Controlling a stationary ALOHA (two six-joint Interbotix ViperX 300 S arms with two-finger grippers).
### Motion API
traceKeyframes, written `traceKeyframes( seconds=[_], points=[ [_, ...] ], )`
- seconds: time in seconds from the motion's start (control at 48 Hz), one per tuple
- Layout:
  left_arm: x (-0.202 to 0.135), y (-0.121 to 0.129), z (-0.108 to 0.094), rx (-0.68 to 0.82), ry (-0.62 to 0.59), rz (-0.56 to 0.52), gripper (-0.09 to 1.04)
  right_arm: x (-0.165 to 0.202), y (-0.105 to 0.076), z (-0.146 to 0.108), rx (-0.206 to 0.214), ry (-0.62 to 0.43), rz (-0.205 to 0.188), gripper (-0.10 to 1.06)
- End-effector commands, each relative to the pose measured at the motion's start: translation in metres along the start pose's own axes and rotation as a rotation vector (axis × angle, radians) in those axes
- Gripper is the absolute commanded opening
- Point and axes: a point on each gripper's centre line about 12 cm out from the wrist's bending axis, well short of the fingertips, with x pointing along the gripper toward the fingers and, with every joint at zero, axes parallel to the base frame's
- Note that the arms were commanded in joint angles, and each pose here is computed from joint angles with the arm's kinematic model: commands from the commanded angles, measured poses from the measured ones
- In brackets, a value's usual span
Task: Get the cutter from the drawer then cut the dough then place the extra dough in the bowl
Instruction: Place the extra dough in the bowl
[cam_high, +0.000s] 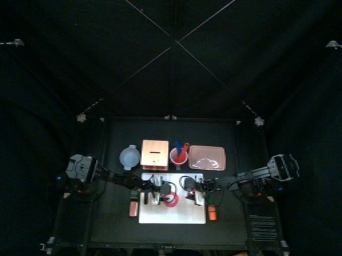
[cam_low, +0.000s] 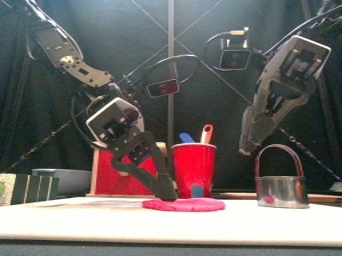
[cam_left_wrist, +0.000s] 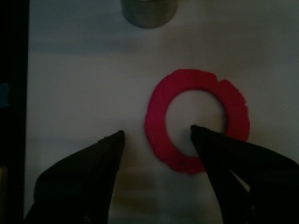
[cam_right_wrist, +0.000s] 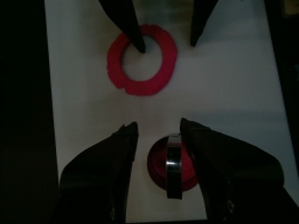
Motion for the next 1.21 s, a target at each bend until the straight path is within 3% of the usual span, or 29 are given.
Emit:
traceKeyframes(
  seconds=[0.021,0.417,0.583,0.833,1.0,1.208],
  points=[
    [0.000,0.001,0.008,0.000,-0.017,0.000,0.81,-0.003,0.003,0.007,0.002,-0.027,0.010,0.80],
    [0.003,-0.004,-0.002,0.016,0.048,-0.028,0.52,-0.001,0.002,0.007,0.005,-0.022,0.007,0.80],
    [-0.001,-0.005,0.005,0.032,0.023,-0.029,0.51,-0.002,0.003,0.014,-0.001,-0.040,0.010,0.80],
    [-0.058,-0.008,0.062,0.039,-0.154,-0.047,0.51,-0.010,0.004,0.024,-0.022,-0.079,0.013,0.80],
    [-0.088,0.002,0.063,0.036,-0.205,-0.027,0.51,-0.011,0.005,0.025,-0.023,-0.085,0.016,0.80],
    [-0.124,0.045,0.067,-0.003,-0.277,0.069,0.51,-0.010,0.004,0.021,-0.026,-0.073,0.013,0.80]
  ],
)
